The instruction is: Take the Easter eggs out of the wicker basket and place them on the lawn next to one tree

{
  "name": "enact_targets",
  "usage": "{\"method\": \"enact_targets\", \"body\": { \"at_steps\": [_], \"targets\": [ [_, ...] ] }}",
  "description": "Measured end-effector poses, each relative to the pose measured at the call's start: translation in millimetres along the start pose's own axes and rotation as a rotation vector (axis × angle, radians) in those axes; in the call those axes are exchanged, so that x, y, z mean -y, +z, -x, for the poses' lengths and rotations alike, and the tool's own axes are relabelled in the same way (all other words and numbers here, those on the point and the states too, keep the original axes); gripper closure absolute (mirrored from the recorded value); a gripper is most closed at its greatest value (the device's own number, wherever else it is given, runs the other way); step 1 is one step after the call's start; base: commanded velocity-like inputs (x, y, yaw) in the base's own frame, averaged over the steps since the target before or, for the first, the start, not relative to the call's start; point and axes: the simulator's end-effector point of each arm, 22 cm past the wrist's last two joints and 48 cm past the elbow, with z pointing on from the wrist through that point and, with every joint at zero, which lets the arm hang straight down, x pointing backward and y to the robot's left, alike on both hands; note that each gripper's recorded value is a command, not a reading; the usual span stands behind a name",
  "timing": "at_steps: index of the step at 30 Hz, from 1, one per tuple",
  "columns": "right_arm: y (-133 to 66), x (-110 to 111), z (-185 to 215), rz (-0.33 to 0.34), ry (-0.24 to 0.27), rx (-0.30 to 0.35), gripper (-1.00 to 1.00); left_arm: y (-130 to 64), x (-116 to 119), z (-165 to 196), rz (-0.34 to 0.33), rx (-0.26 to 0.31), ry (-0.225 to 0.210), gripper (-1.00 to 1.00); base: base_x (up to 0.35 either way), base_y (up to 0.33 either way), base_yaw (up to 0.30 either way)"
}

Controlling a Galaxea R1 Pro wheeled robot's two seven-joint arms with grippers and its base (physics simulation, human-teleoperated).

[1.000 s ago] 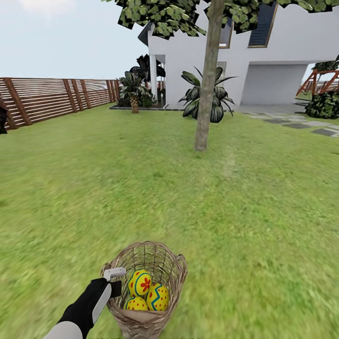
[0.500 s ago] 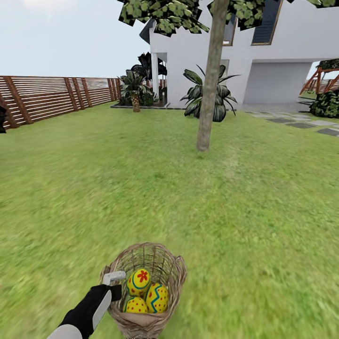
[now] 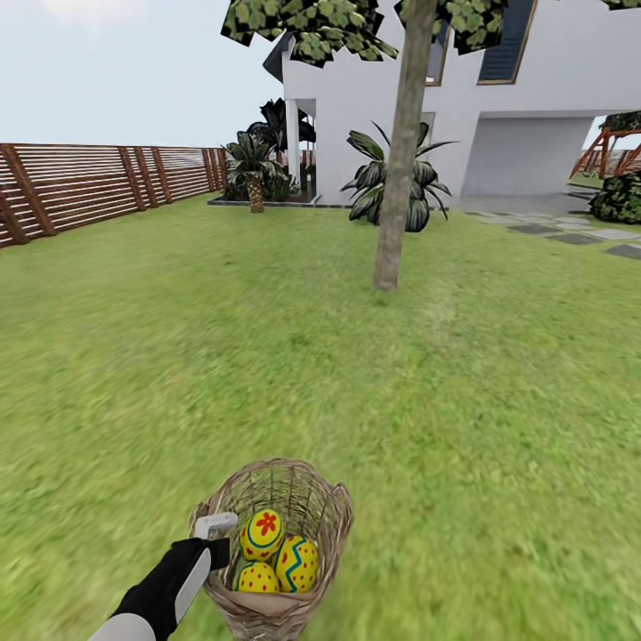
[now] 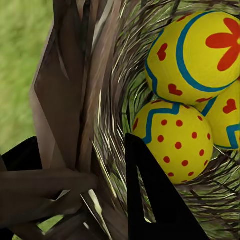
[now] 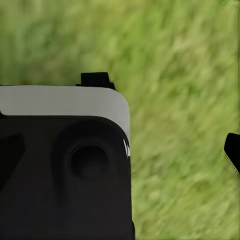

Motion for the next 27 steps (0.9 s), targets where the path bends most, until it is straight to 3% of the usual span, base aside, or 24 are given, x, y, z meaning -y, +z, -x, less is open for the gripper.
{"method": "enact_targets", "body": {
  "at_steps": [27],
  "targets": [
    [0.0, -0.2, -0.3, 0.002, -0.003, -0.001, -1.0, -0.4, 1.5, 0.9, -0.003, 0.002, -0.003, 1.0, 0.332, 0.0, 0.0]
  ]
}}
